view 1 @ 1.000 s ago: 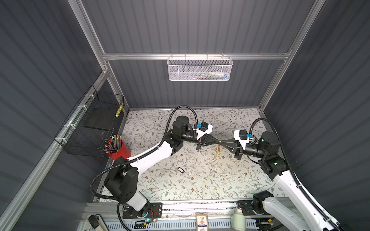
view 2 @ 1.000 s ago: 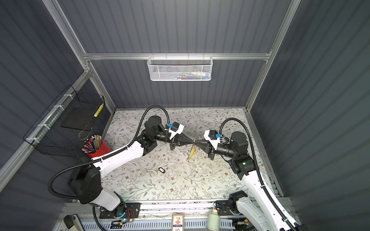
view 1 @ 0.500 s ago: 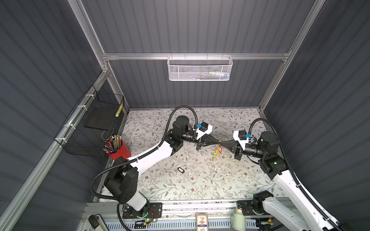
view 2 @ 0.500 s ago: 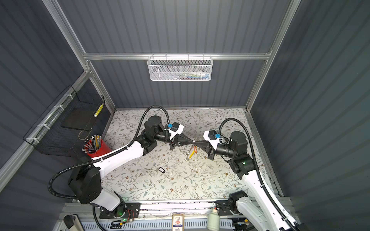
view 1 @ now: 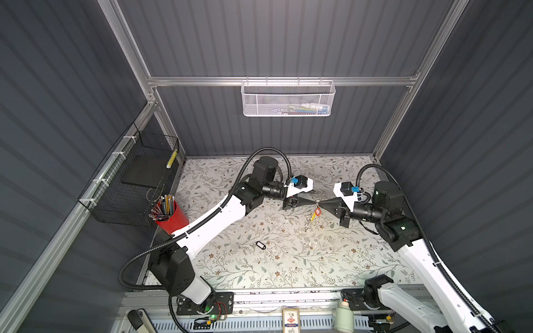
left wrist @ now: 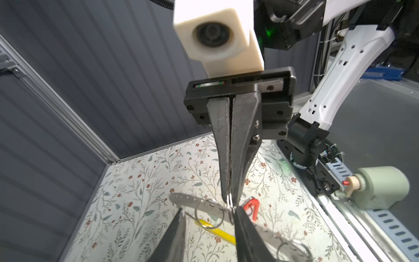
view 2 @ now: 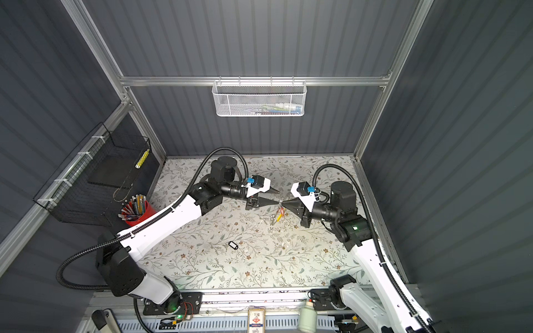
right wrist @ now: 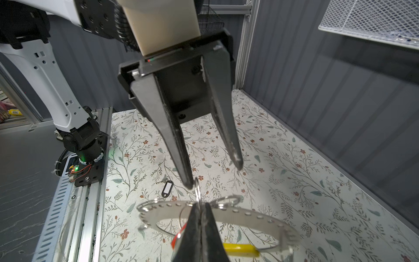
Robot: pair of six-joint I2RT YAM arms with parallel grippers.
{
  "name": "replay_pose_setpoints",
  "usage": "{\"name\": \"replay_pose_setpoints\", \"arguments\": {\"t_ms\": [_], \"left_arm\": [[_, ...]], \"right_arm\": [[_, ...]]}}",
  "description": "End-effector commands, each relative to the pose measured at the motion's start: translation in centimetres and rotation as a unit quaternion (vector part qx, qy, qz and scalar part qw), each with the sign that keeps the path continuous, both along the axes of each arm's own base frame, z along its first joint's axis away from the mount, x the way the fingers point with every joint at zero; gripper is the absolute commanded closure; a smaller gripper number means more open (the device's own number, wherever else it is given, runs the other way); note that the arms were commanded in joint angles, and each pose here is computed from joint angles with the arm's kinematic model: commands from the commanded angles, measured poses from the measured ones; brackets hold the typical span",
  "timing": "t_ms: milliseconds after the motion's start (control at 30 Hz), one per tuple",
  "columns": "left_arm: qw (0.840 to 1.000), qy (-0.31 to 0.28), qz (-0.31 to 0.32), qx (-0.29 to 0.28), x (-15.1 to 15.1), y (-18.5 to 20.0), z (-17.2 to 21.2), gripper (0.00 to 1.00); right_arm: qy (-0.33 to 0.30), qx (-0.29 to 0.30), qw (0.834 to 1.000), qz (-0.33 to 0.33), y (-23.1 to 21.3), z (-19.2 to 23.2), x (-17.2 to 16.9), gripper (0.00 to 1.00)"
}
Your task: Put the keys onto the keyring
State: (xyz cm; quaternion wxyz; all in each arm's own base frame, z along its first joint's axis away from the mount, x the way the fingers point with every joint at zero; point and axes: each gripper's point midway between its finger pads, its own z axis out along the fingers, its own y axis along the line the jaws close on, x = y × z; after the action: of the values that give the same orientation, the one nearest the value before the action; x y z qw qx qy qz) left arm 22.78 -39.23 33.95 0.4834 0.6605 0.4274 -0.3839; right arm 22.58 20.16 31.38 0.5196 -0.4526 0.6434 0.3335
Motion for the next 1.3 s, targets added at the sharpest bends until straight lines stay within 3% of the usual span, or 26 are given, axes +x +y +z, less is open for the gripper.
{"name": "replay_pose_setpoints", "arguments": {"t_ms": [0, 200, 733, 1033, 1167, 1233, 1267], "left_arm": [[0.999, -0.021, 0.004, 0.044, -0.7, 0.8, -0.5, 0.63], [0.997, -0.027, 0.007, 0.072, -0.8, 0.6, -1.1, 0.64], [0.995, -0.019, 0.0, 0.1, -1.2, -0.6, -2.0, 0.68], [0.994, -0.015, -0.005, 0.106, -1.2, -1.0, -2.4, 0.86], [0.994, -0.012, -0.007, 0.11, -1.4, -1.0, -2.6, 1.0], [0.994, -0.012, -0.009, 0.11, -1.4, -0.9, -2.6, 1.0], [0.994, -0.011, -0.009, 0.108, -1.5, -0.9, -2.4, 1.0]], "right_arm": [[0.027, -0.021, 0.999, -0.006, -0.2, -0.5, -0.2, 1.0], [0.04, -0.049, 0.998, -0.011, -0.1, -0.8, -0.1, 1.0], [0.035, -0.057, 0.998, -0.008, 0.6, -0.5, 0.1, 1.0], [0.028, -0.057, 0.998, -0.007, 0.8, -0.4, 0.0, 1.0], [0.014, -0.054, 0.998, -0.011, 0.8, 0.0, 0.1, 1.0], [0.002, -0.05, 0.999, -0.016, 0.7, 0.2, 0.2, 1.0], [-0.003, -0.05, 0.999, -0.02, 0.6, 0.2, 0.3, 0.95]]}}
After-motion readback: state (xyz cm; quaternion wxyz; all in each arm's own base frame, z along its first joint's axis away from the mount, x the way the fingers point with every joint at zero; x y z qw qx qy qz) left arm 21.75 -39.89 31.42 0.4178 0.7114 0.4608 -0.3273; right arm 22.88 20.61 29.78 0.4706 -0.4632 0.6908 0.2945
